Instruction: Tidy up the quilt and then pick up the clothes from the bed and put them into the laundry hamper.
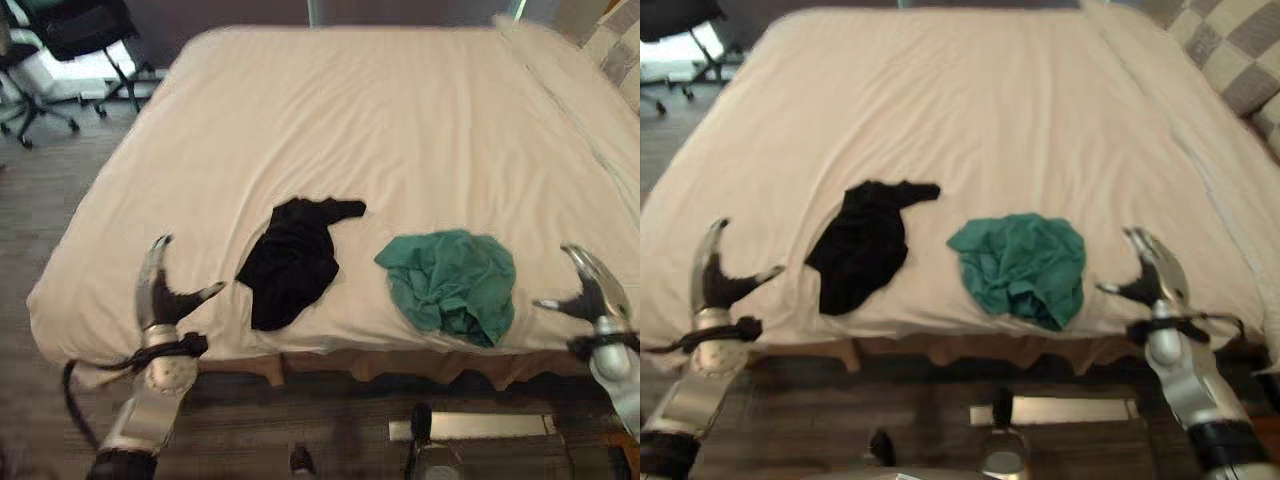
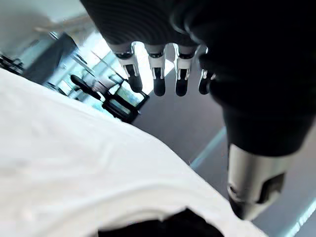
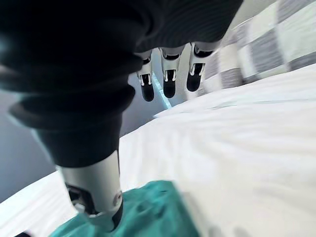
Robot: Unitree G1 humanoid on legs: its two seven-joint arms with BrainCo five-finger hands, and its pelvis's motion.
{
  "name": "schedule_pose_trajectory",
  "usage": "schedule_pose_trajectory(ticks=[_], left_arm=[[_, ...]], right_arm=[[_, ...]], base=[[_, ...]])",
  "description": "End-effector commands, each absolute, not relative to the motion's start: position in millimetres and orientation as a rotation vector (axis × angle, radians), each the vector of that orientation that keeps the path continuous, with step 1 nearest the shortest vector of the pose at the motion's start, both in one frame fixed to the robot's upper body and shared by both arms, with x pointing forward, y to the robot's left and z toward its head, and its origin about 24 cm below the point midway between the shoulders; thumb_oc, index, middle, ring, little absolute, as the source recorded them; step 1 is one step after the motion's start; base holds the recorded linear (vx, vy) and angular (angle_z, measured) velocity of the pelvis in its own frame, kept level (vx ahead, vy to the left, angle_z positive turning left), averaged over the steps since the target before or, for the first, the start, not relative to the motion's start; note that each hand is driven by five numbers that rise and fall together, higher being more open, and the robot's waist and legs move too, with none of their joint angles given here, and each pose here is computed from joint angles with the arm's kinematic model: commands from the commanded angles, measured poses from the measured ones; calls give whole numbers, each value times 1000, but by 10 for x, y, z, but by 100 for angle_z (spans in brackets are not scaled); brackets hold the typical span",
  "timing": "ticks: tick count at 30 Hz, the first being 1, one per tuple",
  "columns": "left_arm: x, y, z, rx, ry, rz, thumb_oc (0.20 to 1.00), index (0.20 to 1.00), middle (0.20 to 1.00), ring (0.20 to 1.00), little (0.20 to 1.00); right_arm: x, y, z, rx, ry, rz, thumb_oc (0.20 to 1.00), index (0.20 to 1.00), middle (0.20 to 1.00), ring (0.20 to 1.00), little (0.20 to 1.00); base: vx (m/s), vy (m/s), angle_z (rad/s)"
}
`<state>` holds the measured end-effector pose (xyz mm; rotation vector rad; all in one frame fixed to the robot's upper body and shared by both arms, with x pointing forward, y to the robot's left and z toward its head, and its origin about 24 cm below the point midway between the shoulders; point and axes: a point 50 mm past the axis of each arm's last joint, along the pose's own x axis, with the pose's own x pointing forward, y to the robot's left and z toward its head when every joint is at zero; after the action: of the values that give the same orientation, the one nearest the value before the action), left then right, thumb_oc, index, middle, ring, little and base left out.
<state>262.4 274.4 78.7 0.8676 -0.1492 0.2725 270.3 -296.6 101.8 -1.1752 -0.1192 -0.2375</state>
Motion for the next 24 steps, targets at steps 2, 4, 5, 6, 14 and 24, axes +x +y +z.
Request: schedule_pose_trajectory(ticks=[2, 4, 5, 6, 14, 24], left_arm=[[3086, 3118, 1277, 1023, -177, 362, 1000, 1000, 1000, 1000, 1000], [3231, 3009, 1430, 1051, -221, 363, 1000, 1000, 1000, 1000, 1000], [3275, 2933, 1598, 1102, -288, 367, 1000, 1000, 1000, 1000, 1000], [3276, 2932, 1600, 1103, -288, 367, 1000, 1000, 1000, 1000, 1000], [3475, 2654, 1806, 1381, -331, 263, 1000, 1000, 1000, 1000, 1000], [3114, 3005, 918, 1341, 117, 133, 464, 464, 464, 464, 464]], right_arm=[[2993, -2515, 1474, -1120, -386, -164, 1000, 1000, 1000, 1000, 1000], [3094, -2370, 1578, -1073, -457, -174, 1000, 1000, 1000, 1000, 1000], [3099, -2283, 1586, -1019, -483, -185, 1000, 1000, 1000, 1000, 1000], [3098, -2284, 1586, -1019, -483, -186, 1000, 1000, 1000, 1000, 1000], [3074, -2121, 1481, -990, -490, -133, 1000, 1000, 1000, 1000, 1000], [3041, -2175, 1429, -1076, -435, -77, 1000, 1000, 1000, 1000, 1000]], base=[[-149, 49, -15], [-168, 24, -39], [-47, -15, -38], [-70, -26, -29], [-51, 5, -21], [16, -9, -1]])
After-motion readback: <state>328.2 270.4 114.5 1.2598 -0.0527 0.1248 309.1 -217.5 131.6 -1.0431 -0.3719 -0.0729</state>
